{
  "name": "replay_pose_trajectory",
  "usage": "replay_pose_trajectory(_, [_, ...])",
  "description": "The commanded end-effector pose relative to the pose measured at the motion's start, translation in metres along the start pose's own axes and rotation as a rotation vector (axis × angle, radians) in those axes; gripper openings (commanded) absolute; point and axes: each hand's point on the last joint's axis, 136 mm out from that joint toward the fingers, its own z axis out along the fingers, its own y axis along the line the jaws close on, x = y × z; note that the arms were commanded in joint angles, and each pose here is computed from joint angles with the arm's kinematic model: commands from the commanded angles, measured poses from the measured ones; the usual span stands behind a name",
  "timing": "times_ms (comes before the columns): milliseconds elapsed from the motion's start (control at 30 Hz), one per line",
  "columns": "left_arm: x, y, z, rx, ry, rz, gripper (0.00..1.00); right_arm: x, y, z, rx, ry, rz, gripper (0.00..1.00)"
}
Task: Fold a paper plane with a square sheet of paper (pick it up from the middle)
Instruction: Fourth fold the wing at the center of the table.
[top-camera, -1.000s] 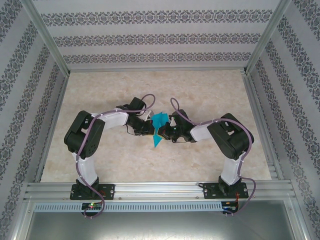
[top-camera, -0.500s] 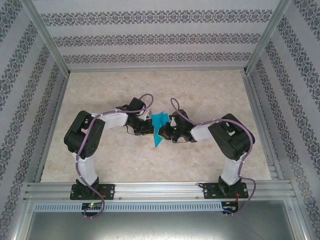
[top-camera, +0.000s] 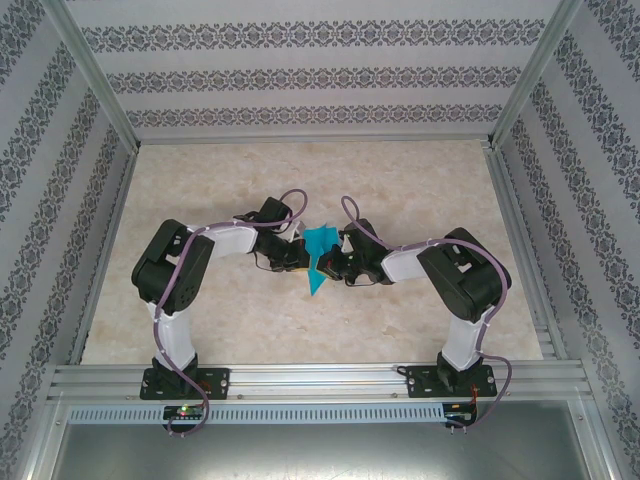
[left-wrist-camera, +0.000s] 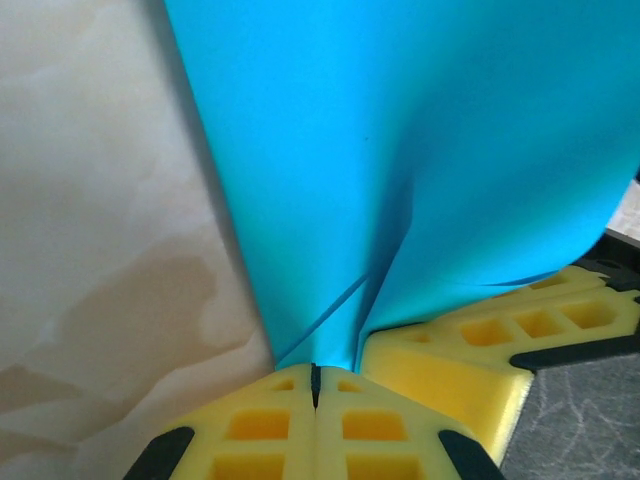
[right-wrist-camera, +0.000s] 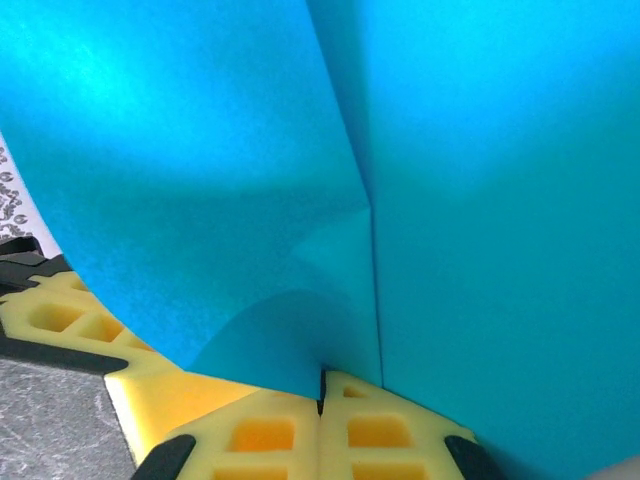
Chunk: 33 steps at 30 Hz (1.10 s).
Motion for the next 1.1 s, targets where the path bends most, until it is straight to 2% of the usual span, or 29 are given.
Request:
replay_pose_trajectory(0, [0.005, 0.011, 0.005, -0.019, 0.019, -0.014, 0.0, 0.004, -0.006, -0.003, 0.042, -0.002, -0.001, 0.05])
replay_pose_trajectory(600, [0.014, 0.028, 0.018, -0.062, 0.076, 0.01, 0.0, 0.001, 0.027, -0.005, -0.07, -0.004, -0.011, 0.05])
replay_pose_trajectory(1067, [0.014, 0.028, 0.018, -0.067, 0.081, 0.025, 0.0, -0.003, 0.028, -0.005, -0.088, -0.018, 0.012, 0.05])
